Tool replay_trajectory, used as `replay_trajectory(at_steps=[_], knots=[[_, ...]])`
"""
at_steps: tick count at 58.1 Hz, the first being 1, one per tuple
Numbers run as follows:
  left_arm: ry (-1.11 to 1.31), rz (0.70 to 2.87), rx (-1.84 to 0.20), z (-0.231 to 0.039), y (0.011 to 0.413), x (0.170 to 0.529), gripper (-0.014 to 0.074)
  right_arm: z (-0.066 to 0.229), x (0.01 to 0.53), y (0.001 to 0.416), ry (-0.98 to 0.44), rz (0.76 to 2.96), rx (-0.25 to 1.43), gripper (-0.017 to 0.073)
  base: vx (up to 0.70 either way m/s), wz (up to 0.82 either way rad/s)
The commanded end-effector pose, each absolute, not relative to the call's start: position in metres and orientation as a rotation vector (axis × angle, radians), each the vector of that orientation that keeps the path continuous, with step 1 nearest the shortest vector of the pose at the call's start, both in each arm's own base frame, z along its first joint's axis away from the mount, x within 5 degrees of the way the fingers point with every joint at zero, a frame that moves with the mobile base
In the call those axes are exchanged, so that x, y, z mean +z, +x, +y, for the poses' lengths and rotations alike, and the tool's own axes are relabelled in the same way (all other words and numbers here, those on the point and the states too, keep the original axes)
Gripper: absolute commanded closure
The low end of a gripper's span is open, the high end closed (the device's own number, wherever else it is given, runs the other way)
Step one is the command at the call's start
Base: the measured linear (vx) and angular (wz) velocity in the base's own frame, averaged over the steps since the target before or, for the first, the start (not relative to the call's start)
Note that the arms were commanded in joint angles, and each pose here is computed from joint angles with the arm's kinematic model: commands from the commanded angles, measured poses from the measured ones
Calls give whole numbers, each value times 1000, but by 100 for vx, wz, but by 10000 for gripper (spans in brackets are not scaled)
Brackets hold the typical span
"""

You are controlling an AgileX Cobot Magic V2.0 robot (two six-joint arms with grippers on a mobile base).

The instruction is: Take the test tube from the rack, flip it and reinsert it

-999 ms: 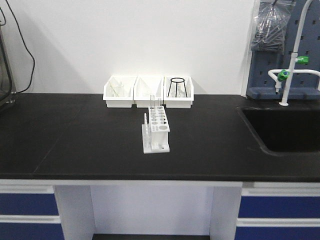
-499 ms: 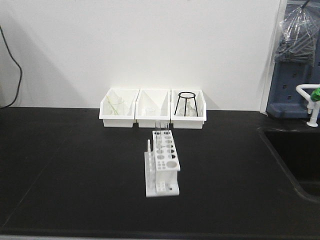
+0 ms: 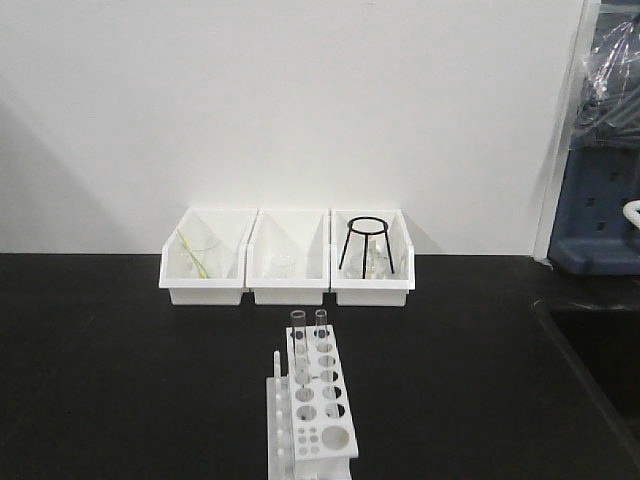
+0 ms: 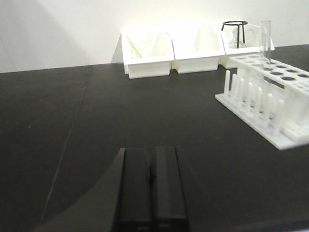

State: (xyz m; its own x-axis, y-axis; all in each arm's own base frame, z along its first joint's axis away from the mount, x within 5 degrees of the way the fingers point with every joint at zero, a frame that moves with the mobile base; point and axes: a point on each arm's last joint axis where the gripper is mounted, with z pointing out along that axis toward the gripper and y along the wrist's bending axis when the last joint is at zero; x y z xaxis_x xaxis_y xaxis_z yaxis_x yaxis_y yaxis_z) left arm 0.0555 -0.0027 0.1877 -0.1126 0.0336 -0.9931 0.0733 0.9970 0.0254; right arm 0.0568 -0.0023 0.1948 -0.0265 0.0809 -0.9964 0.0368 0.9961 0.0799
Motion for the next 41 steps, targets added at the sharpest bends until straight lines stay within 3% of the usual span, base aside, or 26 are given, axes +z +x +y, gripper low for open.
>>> replay_trajectory(at_steps=[1, 22, 41], knots=[[75, 1598, -58, -4, 55, 196, 601, -2, 202, 56, 72, 1509, 25, 570, 37, -4], [75, 1598, -58, -4, 55, 196, 601, -2, 202, 56, 72, 1509, 25, 570, 30, -4], [75, 1598, -58, -4, 55, 196, 601, -2, 202, 56, 72, 1509, 25, 570, 8, -11]])
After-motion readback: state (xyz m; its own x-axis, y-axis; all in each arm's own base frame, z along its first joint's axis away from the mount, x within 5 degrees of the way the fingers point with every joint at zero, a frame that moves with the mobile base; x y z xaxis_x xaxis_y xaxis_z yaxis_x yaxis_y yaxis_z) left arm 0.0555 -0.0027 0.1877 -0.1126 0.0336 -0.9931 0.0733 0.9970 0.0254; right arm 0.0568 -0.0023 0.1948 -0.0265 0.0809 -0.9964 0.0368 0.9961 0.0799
